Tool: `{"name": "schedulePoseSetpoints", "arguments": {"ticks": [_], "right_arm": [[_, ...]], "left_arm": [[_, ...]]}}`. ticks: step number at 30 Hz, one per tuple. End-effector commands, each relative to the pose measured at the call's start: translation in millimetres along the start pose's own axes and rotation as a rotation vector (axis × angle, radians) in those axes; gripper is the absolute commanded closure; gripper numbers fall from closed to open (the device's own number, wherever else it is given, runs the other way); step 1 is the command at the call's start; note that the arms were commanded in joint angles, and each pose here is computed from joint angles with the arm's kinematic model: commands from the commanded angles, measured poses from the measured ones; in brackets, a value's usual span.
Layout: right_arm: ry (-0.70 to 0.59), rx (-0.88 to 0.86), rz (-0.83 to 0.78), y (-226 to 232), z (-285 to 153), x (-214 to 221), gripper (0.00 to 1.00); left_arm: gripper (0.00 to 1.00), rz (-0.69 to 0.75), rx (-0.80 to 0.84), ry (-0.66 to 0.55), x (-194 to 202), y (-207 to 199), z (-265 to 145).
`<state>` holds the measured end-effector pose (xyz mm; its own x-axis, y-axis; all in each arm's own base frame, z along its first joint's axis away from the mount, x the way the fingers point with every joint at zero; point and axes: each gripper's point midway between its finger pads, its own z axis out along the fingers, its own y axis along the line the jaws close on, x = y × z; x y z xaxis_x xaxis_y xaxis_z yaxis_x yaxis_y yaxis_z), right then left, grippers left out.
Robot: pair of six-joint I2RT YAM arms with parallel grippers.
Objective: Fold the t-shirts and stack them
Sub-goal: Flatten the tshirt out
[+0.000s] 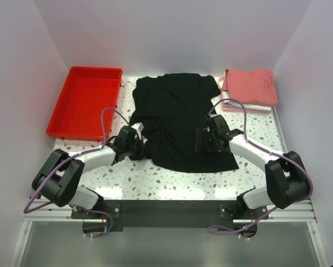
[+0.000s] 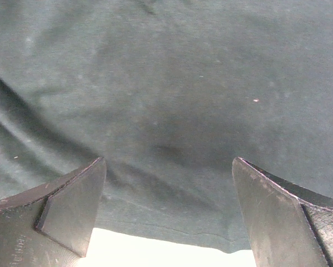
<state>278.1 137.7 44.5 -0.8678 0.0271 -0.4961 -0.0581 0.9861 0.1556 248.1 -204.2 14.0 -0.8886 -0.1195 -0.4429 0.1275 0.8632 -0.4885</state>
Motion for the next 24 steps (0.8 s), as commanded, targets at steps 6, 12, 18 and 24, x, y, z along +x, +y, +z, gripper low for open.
{"name": "schedulePoseSetpoints", "arguments": {"ticks": [6, 12, 18, 24], "right_arm": [[-0.038, 0.105, 0.011, -21.6, -8.6, -2.9, 0.01], [-0.030, 0.118, 0.004, -24.4, -10.0, -1.3, 0.01], [-0.044, 0.128, 0.002, -26.5, -15.8, -3.2, 0.01], [-0.087, 0.113, 0.002, -22.9, -25.1, -14.9, 0.01]], "left_arm": [[1.00, -0.168, -0.278, 0.056, 41.8, 42.1, -68.5], [1.00, -0.252, -0.239, 0.087, 58.6, 30.0, -97.7], [1.00, -0.296, -0.348, 0.152, 68.1, 36.1, -123.7], [0.73, -0.272, -0.369, 0.206, 80.8, 38.7, -139.3]]}}
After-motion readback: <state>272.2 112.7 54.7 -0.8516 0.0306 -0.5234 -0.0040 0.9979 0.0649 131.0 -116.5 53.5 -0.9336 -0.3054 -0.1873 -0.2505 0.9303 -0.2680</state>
